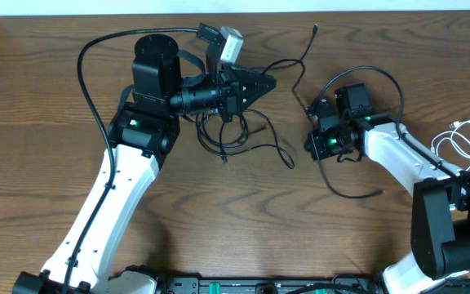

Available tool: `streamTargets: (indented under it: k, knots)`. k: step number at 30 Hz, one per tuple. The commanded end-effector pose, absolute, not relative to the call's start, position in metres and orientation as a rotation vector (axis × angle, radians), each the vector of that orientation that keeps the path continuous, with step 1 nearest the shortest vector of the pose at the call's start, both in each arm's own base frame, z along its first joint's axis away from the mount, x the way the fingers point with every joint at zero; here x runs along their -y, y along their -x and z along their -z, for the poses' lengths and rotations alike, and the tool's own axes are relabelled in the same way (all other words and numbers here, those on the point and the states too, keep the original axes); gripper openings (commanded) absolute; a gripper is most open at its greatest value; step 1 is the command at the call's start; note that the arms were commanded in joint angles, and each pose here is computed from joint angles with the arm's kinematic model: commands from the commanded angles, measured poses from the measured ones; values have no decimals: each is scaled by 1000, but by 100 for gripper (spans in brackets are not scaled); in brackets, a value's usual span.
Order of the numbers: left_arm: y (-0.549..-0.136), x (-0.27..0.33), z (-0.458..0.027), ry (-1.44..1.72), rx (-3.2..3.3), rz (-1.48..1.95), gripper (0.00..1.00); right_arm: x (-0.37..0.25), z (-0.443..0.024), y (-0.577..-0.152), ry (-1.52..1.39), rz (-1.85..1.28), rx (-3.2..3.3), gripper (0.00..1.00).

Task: Untangle cables
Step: 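Bring both grippers together over the black cables to grasp them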

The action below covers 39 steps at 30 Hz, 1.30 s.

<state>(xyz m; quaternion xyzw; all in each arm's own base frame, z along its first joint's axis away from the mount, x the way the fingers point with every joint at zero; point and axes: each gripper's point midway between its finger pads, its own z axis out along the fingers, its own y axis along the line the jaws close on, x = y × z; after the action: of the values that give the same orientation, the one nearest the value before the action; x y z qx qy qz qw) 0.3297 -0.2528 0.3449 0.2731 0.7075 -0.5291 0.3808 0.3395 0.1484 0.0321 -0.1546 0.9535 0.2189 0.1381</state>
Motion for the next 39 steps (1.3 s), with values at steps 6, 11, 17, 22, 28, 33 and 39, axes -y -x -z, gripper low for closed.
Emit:
streamTargets:
  k: [6,11,17,22,28,33,39]
  knots:
    - [-347,281,-303,-574,-1980,1217,8,-143,-116,-381,139,-794,-2581,1]
    - [-348,317,-291,-575,-1979,1254,8,-126,-165,-386,116,-763,-2456,1]
    - [-365,346,-298,-390,-1937,1327,6,-111,-196,-384,82,-738,-2376,1]
    - [-378,346,-296,-261,-1943,1290,8,-104,-219,-370,117,-711,-2332,1]
    - [-379,346,-298,-216,-1953,1323,8,-133,-236,-348,364,-893,-2250,10]
    - [-377,348,-317,-115,-1925,1479,8,-134,-239,-349,401,-888,-2222,11]
    - [-380,341,-328,55,-1942,1653,8,-139,-244,-353,443,-878,-2181,14]
